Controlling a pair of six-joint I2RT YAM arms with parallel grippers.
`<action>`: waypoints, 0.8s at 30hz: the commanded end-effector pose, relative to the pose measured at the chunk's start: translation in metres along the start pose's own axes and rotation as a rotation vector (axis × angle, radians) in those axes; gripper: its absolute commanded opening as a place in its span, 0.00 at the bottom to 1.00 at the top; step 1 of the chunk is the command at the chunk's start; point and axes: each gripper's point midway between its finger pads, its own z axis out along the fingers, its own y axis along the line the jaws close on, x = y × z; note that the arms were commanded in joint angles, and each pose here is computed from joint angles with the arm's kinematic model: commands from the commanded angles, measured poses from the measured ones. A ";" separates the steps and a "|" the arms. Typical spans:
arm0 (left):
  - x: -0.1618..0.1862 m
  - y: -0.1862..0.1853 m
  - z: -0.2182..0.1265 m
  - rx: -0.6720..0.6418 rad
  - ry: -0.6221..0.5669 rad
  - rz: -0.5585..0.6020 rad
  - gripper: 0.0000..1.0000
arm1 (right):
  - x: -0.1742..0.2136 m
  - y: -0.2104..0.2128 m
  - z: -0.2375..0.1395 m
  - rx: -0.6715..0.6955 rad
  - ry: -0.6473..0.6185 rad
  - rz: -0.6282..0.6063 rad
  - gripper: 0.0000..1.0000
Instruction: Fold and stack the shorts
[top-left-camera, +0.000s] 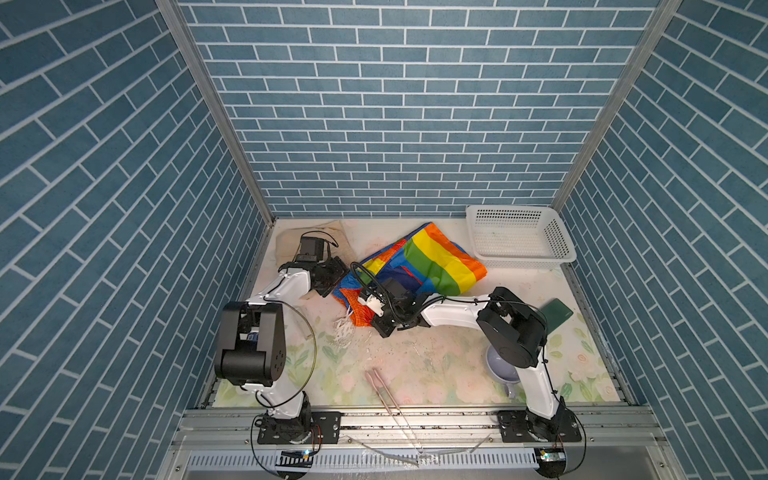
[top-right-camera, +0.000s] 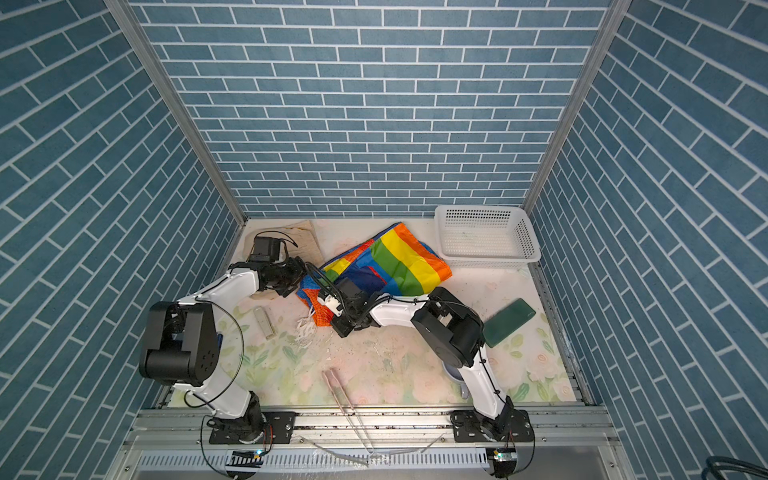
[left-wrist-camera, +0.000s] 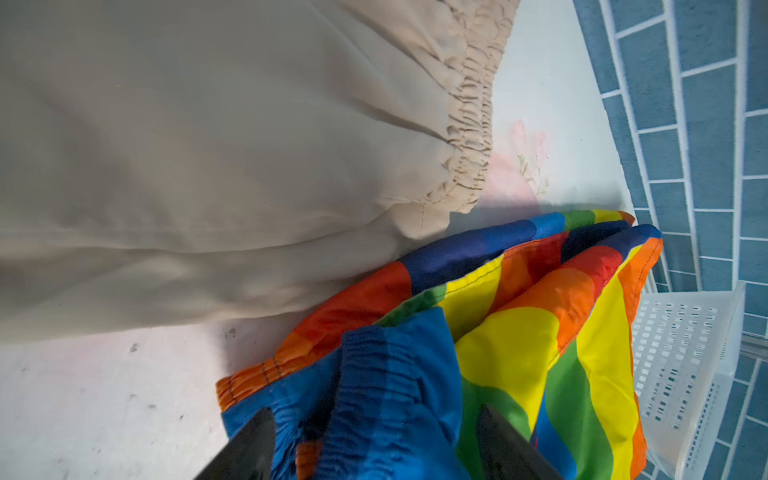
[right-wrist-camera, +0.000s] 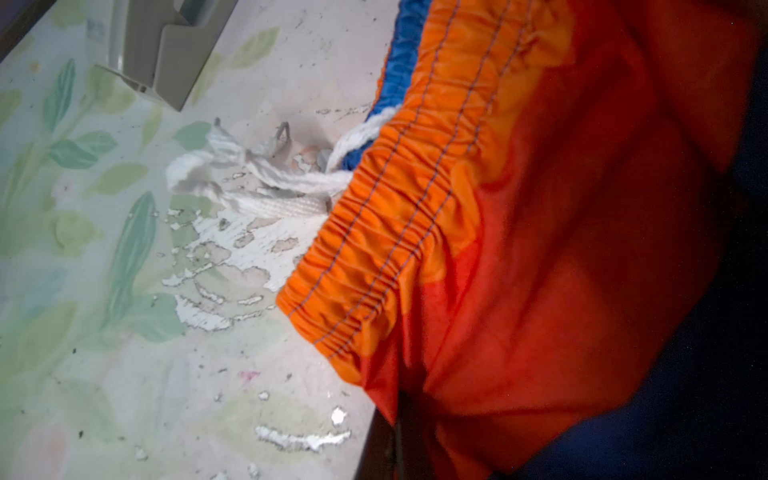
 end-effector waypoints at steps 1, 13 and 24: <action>-0.001 -0.004 0.010 0.011 0.015 0.001 0.57 | 0.003 0.015 -0.008 -0.058 0.009 0.028 0.00; 0.009 -0.012 -0.005 0.067 0.051 -0.012 0.00 | 0.007 -0.020 -0.023 0.150 -0.016 0.101 0.00; 0.022 -0.008 -0.032 0.131 0.071 -0.090 0.00 | 0.025 -0.035 -0.024 0.232 0.005 0.165 0.00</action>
